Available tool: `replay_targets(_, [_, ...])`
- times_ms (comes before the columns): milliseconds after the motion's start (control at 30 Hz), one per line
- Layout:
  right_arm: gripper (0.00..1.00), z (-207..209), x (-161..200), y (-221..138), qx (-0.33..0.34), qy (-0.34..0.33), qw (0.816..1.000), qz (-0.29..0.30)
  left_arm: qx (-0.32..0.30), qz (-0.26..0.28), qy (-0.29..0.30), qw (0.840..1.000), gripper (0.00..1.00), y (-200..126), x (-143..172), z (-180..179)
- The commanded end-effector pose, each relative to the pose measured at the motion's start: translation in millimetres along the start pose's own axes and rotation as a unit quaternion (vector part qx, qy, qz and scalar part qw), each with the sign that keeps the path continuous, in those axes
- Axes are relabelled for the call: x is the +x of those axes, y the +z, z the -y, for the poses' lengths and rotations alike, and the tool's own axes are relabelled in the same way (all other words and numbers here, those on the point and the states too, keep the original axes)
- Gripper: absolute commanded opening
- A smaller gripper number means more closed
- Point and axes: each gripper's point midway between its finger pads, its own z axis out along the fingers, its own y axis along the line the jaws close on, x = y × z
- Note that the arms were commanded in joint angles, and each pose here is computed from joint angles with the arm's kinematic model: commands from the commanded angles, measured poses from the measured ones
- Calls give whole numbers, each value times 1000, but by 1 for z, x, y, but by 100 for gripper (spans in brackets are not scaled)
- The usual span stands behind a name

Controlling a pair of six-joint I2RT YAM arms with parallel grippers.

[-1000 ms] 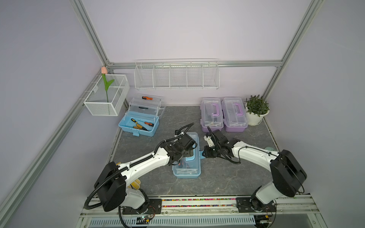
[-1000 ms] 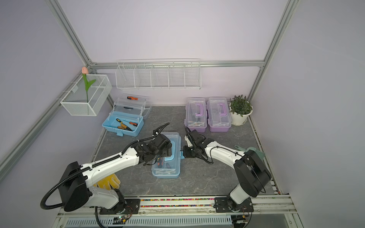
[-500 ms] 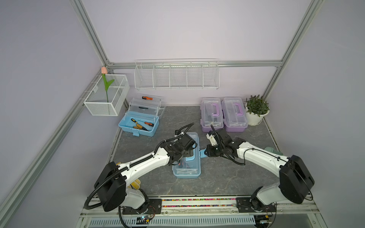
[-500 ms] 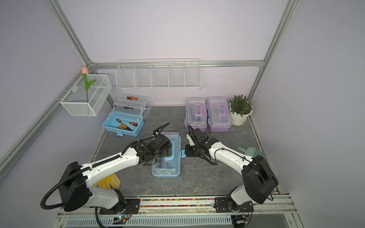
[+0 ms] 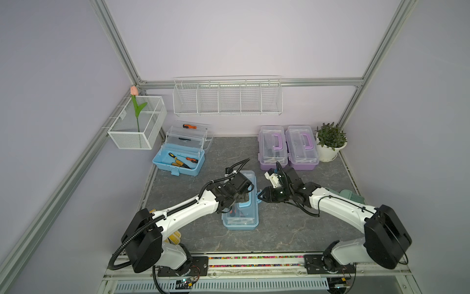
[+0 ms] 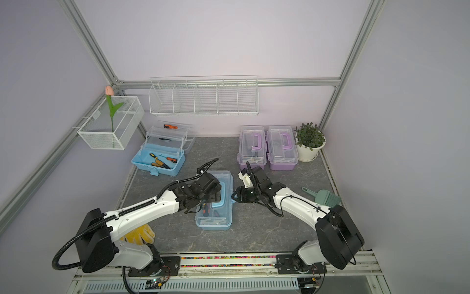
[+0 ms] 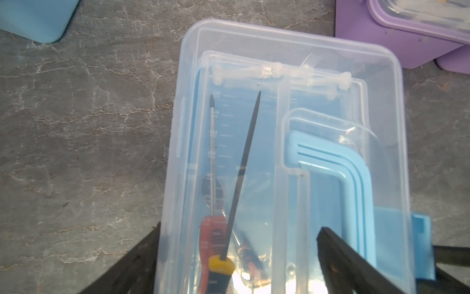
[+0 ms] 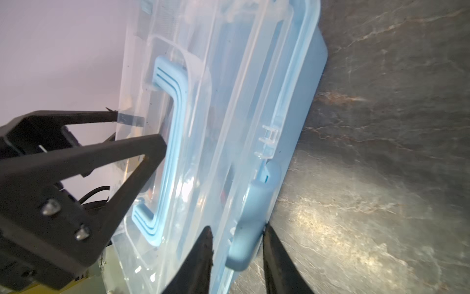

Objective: Close toolboxes
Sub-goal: Fasten the toolbox latch on the toolbox.

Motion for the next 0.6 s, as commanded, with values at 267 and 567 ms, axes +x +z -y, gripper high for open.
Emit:
replay_targets(267, [24, -9, -3, 1, -45, 11, 999, 16, -30, -73, 40, 996, 94, 8, 41, -17])
replay_targets(567, [20, -2, -1, 8, -36, 18, 999, 8, -29, -73, 39, 996, 93, 9, 41, -17])
